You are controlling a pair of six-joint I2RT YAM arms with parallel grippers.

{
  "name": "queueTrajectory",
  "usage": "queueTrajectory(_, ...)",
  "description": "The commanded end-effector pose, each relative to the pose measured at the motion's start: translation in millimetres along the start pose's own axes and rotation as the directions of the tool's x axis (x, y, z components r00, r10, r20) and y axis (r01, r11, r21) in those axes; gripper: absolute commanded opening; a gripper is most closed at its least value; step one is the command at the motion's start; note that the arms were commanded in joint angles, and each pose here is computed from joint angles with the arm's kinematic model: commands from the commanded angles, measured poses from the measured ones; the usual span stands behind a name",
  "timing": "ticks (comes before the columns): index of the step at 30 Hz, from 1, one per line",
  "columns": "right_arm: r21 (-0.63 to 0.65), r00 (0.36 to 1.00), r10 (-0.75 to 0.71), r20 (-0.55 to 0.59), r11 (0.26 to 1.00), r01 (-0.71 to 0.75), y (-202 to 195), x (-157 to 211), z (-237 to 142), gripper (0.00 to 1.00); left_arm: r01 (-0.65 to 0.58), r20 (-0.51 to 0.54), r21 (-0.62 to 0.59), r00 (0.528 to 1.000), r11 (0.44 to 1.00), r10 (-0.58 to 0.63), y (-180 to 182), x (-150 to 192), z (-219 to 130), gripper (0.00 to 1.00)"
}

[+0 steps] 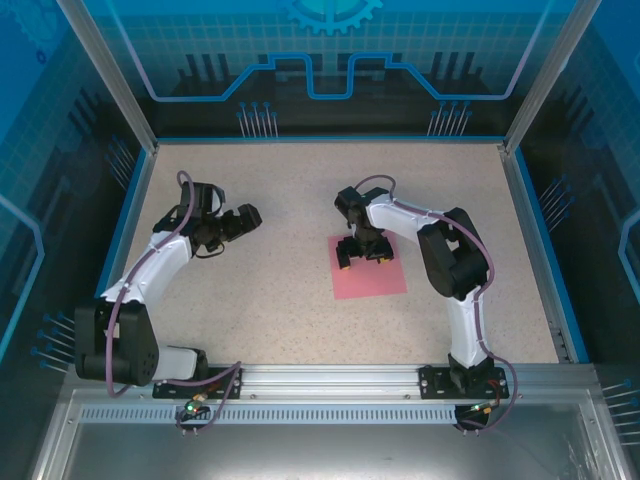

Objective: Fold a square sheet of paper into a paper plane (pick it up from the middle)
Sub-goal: Move the square sheet of paper to the center of the table, then fold the square sheet of paper in half at the center of the table.

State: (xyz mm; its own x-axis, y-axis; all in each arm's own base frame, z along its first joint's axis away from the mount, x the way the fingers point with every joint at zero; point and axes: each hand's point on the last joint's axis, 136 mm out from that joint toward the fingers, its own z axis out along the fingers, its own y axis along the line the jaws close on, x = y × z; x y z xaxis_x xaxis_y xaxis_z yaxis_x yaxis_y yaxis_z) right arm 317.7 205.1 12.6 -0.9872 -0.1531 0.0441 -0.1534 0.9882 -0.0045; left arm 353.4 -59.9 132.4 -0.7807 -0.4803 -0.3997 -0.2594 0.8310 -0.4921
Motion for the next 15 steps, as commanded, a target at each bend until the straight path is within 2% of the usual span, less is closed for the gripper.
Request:
queueTrajectory(1, 0.046, 0.996, 0.000, -0.088, 0.999, 0.004, -5.7, 13.9, 25.7, 0.87, -0.021, -0.007, 0.018, 1.000, 1.000, 0.021, -9.9, -3.4, -2.8, 0.99)
queueTrajectory(15, 0.039, 0.992, 0.022, -0.123, 0.999, -0.018, -11.5, 20.2, 45.4, 0.77, -0.019, -0.014, 0.012, 1.000, 1.000, 0.019, -8.6, -2.7, -1.1, 0.99)
